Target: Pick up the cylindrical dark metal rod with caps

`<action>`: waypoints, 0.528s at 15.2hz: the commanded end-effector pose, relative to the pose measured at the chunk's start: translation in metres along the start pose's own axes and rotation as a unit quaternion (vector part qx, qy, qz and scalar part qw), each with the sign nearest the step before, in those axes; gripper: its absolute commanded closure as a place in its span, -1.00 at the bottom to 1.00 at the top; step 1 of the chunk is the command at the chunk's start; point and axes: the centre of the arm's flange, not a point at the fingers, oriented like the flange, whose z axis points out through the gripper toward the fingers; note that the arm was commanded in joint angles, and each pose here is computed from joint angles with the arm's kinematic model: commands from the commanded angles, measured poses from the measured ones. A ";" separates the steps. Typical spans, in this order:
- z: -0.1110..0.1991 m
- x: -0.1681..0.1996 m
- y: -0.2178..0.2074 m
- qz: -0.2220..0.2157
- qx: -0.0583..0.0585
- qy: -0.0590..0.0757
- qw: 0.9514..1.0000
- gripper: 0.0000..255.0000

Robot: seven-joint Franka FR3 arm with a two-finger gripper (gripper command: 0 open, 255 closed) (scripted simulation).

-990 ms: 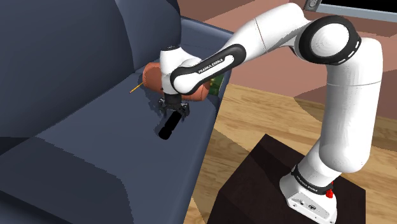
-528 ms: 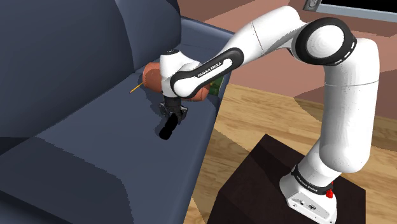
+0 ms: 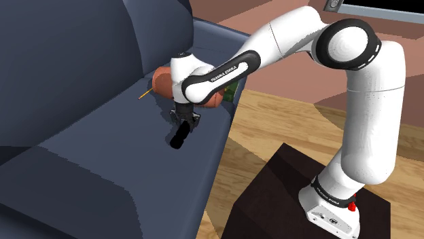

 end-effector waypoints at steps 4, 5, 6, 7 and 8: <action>-0.024 0.000 0.001 0.000 0.000 0.000 1.000 1.00; -0.029 0.000 0.001 0.000 0.000 0.000 1.000 1.00; -0.035 0.000 0.002 0.000 0.000 0.000 1.000 1.00; -0.040 0.000 0.002 0.000 0.000 0.000 1.000 1.00; -0.045 0.000 0.002 0.000 0.000 0.000 1.000 1.00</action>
